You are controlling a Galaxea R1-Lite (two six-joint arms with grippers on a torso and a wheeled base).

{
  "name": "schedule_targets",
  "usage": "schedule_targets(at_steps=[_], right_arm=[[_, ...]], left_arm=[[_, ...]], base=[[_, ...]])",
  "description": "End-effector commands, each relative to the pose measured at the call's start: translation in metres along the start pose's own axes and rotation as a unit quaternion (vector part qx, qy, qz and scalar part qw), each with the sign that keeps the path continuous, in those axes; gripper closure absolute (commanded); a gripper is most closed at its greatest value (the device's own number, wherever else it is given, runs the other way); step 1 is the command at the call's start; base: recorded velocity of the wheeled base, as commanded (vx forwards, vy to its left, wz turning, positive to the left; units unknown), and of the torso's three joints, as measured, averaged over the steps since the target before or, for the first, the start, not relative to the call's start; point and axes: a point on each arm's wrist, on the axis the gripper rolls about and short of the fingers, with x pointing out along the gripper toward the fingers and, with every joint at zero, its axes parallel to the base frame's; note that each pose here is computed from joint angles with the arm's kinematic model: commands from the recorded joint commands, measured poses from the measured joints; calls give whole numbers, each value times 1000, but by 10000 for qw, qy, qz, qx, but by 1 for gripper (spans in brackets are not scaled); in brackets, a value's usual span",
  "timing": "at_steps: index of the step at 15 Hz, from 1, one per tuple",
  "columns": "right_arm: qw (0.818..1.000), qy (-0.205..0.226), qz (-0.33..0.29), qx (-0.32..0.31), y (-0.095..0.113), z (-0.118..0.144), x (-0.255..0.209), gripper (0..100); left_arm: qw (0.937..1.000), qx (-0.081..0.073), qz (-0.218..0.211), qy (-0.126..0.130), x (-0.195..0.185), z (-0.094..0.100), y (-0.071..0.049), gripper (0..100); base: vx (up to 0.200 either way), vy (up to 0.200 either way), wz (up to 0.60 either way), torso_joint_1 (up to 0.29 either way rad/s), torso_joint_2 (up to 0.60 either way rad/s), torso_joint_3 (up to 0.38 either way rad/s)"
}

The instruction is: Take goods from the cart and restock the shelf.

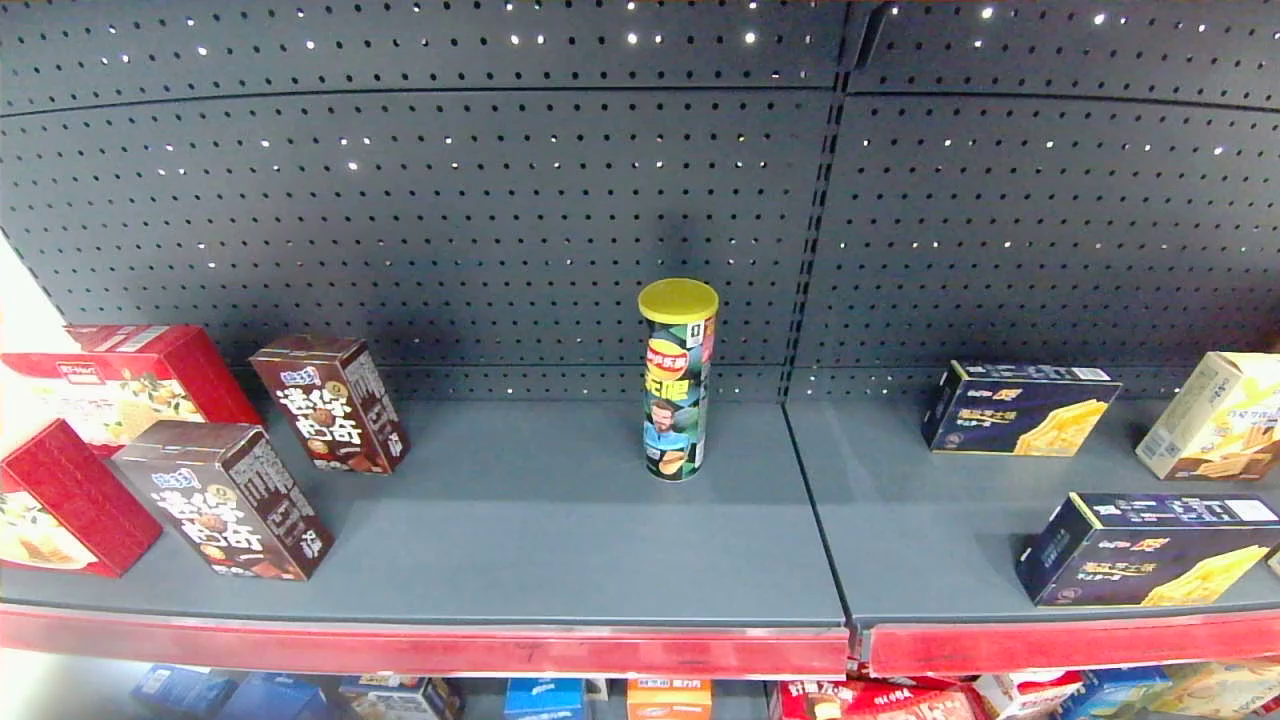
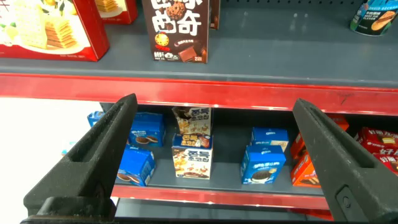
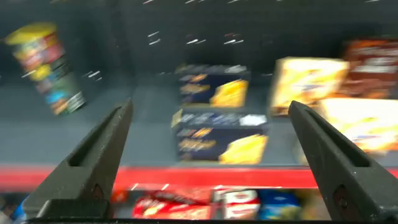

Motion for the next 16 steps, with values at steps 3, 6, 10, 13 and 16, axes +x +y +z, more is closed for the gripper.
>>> schedule_targets(at_steps=[3,6,10,13,16], right_arm=[[9909,658,-1172,-20,-3,25,17,0],[9796,975,-1741,-248,-2,15,3,0],[9725,1186,-1953,-454,2,-9,-15,0],[9669,1464,-2041,-447,2,-38,-15,0],[9487,1713,-2560,-710,0,-52,-16,0]], left_arm=[[10000,-2,2,6,0,0,0,0],[10000,-2,2,6,0,0,0,0],[10000,-2,2,6,0,0,0,0],[10000,-2,2,6,0,0,0,0],[10000,-2,2,6,0,0,0,0]], base=[[0,0,0,0,0,0],[0,0,0,0,0,0],[0,0,0,0,0,0],[0,0,0,0,0,0],[0,0,0,0,0,0]])
